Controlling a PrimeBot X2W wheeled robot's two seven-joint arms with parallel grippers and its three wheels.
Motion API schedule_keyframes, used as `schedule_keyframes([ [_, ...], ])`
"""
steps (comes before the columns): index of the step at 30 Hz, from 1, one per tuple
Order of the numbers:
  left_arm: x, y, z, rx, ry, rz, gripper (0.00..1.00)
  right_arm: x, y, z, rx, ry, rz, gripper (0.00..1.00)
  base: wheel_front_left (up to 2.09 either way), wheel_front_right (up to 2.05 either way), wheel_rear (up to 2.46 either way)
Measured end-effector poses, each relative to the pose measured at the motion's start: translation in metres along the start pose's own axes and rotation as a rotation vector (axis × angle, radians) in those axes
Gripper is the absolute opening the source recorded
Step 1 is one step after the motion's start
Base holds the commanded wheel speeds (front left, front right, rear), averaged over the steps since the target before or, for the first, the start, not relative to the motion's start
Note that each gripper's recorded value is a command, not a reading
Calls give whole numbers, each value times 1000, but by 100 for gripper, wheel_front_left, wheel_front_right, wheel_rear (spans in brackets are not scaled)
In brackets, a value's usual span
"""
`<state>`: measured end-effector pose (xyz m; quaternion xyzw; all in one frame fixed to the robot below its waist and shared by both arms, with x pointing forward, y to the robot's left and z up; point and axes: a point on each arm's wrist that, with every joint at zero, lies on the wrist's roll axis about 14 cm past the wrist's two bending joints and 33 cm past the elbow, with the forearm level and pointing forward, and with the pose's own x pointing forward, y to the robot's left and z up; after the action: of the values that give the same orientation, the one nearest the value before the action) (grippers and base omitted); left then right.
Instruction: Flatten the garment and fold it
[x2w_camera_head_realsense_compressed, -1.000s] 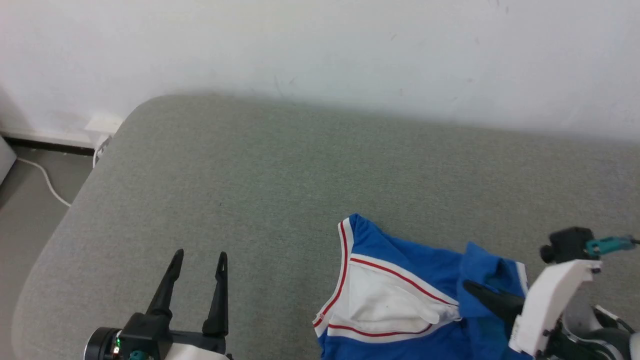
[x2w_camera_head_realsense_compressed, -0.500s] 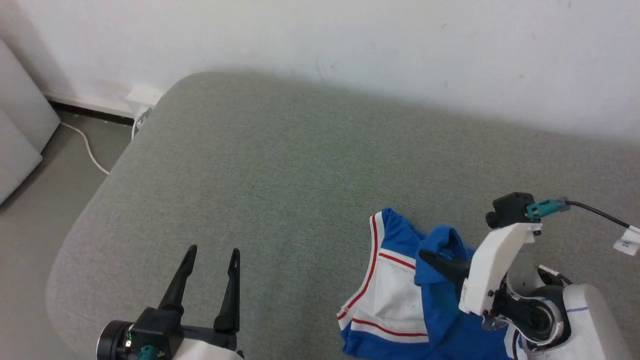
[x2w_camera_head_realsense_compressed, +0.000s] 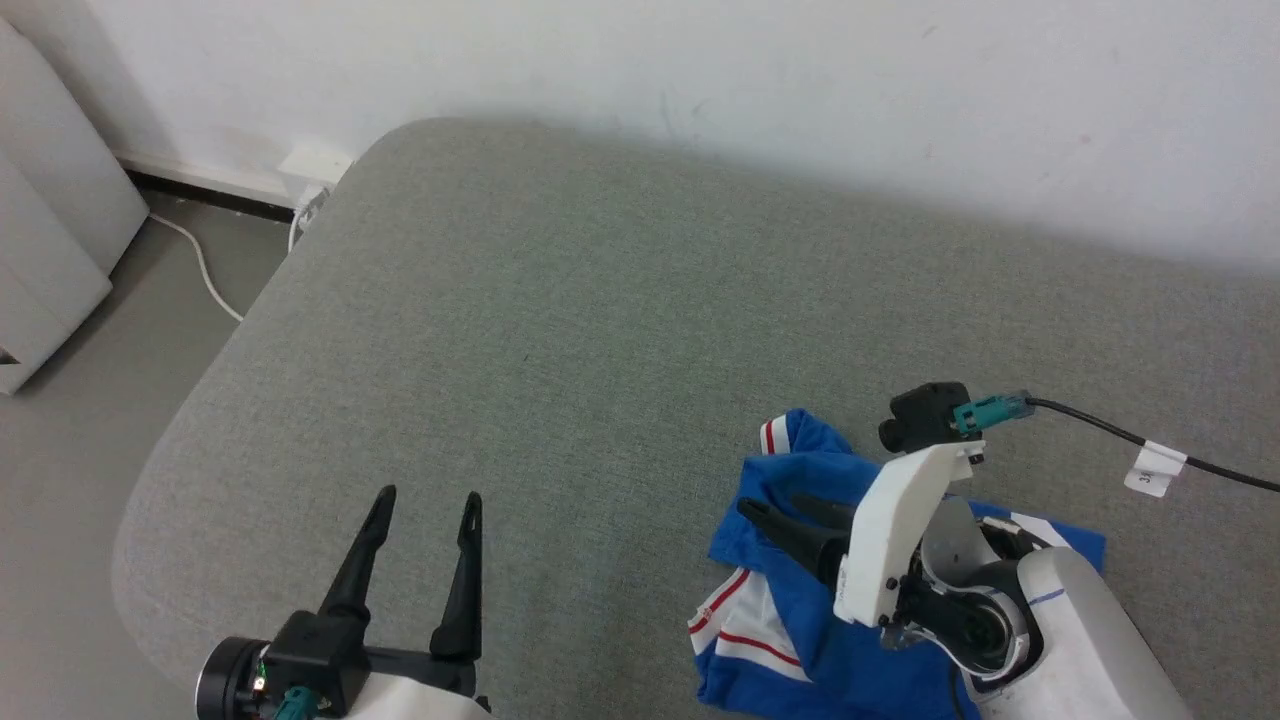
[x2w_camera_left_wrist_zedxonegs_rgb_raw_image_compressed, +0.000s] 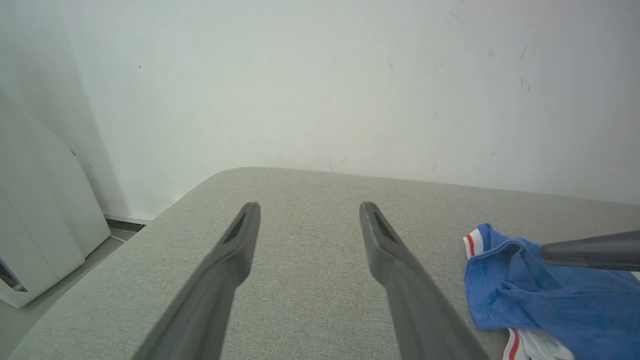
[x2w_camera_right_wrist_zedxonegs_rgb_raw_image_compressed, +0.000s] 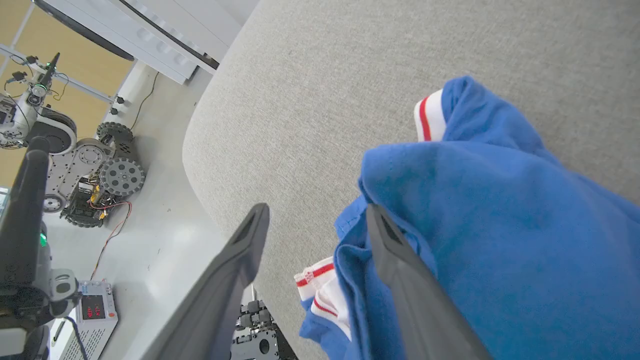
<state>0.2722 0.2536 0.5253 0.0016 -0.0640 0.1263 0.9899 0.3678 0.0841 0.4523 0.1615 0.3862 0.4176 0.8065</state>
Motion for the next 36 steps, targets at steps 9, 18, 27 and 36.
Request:
schedule_keyframes([
  [9,5,-11,5,-14,-26,-40,100,-36,-20,69,-222,-304,-122,100,0,0,0],
  [18,15,-28,12,-56,-53,-97,100,-127,-70,118,-582,-651,-378,100,0,0,0],
  [27,27,-46,13,-73,-60,-153,100,-210,-111,92,-628,-839,-612,100,0,0,0],
  [36,34,-71,3,-42,-32,-244,100,-225,-116,42,-455,-862,-663,100,0,0,0],
])
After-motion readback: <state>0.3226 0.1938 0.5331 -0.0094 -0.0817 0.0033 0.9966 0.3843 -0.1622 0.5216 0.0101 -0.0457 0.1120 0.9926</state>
